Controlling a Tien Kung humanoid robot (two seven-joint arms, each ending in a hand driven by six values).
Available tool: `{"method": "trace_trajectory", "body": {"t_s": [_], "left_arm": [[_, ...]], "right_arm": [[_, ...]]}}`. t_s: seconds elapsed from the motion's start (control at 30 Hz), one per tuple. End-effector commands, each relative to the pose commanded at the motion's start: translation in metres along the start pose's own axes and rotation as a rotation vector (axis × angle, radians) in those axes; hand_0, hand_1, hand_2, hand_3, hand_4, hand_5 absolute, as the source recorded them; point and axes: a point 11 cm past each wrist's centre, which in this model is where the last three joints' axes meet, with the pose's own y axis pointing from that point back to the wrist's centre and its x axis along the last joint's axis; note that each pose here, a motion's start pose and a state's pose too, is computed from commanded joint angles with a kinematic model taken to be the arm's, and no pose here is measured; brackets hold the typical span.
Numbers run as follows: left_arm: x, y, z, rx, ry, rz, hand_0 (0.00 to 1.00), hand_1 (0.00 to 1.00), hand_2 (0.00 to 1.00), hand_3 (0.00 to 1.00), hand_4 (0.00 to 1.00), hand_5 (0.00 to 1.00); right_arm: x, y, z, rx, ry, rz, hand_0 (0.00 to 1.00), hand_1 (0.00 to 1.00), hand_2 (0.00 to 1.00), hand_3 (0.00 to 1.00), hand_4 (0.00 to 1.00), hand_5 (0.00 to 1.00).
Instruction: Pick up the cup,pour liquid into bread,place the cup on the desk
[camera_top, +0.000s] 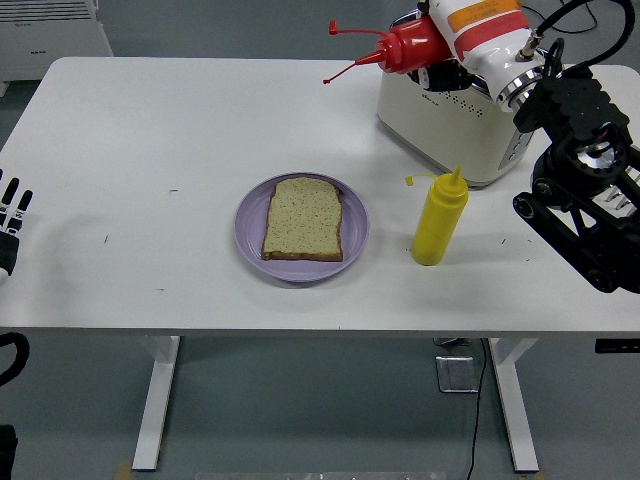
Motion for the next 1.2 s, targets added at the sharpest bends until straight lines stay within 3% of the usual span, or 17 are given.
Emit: {"method": "trace_trajectory", "body": {"t_s": [0.07, 0.17, 0.33, 0.43, 0.73, 0.97, 1.13, 1.2], "left_arm": [[0.000, 0.000, 0.000, 0.001, 0.000, -0.002, 0.777, 0.728, 0.725, 0.659, 0.521, 0.927], [-0.001, 0.000, 0.000, 0.000, -0.001, -0.003, 0.777, 0.728, 0.725, 0.659, 0.522, 0.928], [0.002, 0.001, 0.001, -0.002, 0.001, 0.006, 0.777, 0.728, 0.725, 0.659, 0.522, 0.928], [0.003, 0.001, 0.001, -0.002, 0.002, 0.008, 0.777, 0.728, 0.724, 0.660, 0.521, 0.927], [-0.001, -0.001, 0.001, -0.004, 0.003, -0.003, 0.777, 0.727, 0.725, 0.660, 0.522, 0.928], [0.002, 0.000, 0.003, -0.009, 0.005, 0.006, 0.777, 0.727, 0.726, 0.659, 0.521, 0.929], [0.001, 0.000, 0.003, -0.009, 0.005, 0.002, 0.777, 0.727, 0.725, 0.659, 0.522, 0.929], [0.000, 0.000, 0.003, -0.009, 0.005, 0.002, 0.777, 0.727, 0.725, 0.659, 0.521, 0.929]], "right_arm": [[-0.014, 0.003, -0.012, 0.039, 0.026, -0.045, 0.120, 0.083, 0.185, 0.293, 0.842, 0.317], [-0.014, 0.002, -0.011, 0.029, 0.021, -0.046, 0.128, 0.089, 0.194, 0.300, 0.824, 0.305], [0.021, -0.005, 0.018, -0.054, -0.007, 0.044, 0.128, 0.089, 0.194, 0.300, 0.824, 0.305], [0.026, -0.006, 0.022, -0.064, -0.008, 0.055, 0.128, 0.089, 0.194, 0.300, 0.816, 0.299], [-0.029, 0.001, -0.028, 0.086, 0.085, -0.111, 0.129, 0.090, 0.195, 0.300, 0.810, 0.297], [0.007, -0.007, 0.002, -0.017, 0.015, 0.006, 0.130, 0.090, 0.196, 0.302, 0.806, 0.294], [0.030, -0.003, 0.021, -0.086, -0.071, 0.145, 0.130, 0.090, 0.195, 0.302, 0.802, 0.289], [0.037, 0.003, 0.029, -0.102, -0.181, 0.208, 0.129, 0.090, 0.197, 0.303, 0.802, 0.294]]}}
